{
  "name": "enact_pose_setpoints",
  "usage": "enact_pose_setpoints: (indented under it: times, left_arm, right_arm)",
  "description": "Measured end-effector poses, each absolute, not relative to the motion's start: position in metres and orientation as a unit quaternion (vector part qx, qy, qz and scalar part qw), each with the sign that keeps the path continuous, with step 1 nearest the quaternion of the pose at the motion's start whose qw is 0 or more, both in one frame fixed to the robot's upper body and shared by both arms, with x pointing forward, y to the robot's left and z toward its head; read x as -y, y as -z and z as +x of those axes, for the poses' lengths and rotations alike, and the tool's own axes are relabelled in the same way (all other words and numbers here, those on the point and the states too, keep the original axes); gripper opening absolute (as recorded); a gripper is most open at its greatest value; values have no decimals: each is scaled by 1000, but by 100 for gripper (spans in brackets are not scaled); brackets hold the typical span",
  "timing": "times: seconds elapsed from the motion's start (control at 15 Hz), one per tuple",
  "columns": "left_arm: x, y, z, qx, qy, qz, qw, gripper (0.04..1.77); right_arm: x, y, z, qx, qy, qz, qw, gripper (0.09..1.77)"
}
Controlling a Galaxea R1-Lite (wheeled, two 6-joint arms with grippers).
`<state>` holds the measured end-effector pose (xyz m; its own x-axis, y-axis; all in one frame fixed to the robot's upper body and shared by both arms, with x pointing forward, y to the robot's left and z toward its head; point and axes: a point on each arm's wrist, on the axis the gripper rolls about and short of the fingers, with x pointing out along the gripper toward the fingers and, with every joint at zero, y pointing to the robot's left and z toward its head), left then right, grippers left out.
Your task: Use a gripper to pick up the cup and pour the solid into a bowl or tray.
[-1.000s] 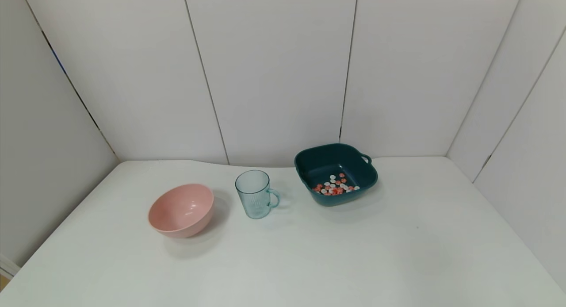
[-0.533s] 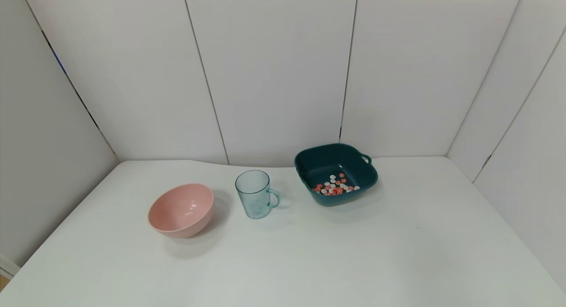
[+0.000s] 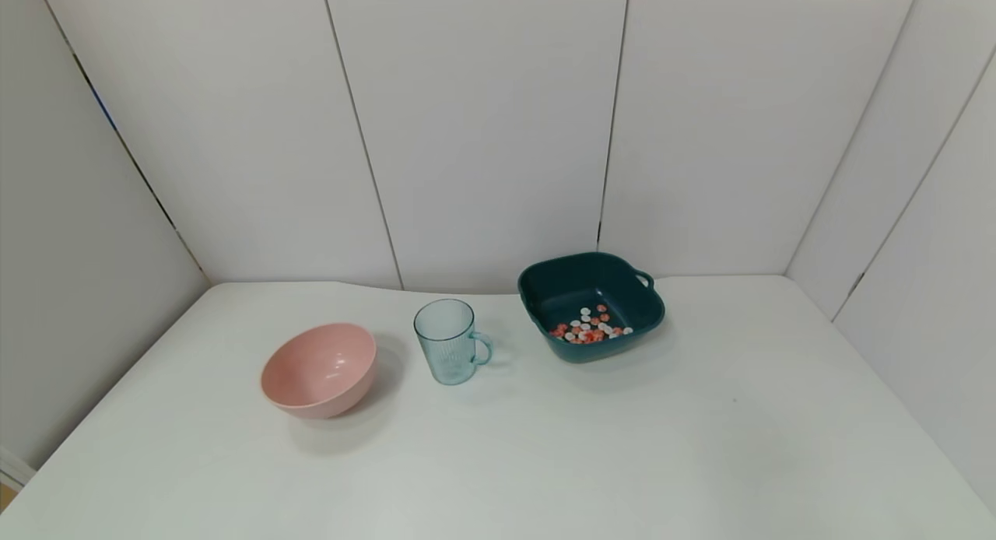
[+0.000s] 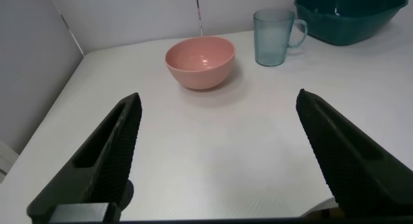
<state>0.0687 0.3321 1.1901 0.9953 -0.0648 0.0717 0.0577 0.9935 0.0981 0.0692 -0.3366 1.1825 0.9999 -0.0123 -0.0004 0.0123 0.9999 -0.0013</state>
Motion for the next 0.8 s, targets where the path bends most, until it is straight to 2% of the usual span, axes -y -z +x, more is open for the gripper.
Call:
enact_pose_setpoints:
  times: [0.13, 0.8]
  left_arm:
    - [-333, -1182, 69, -3, 22, 46, 999, 172]
    - [-333, -1182, 69, 0, 15, 30, 999, 172]
  right_arm:
    - [337, -1183, 69, 0, 6, -1, 1000, 171]
    - [337, -1183, 69, 0, 6, -1, 1000, 171]
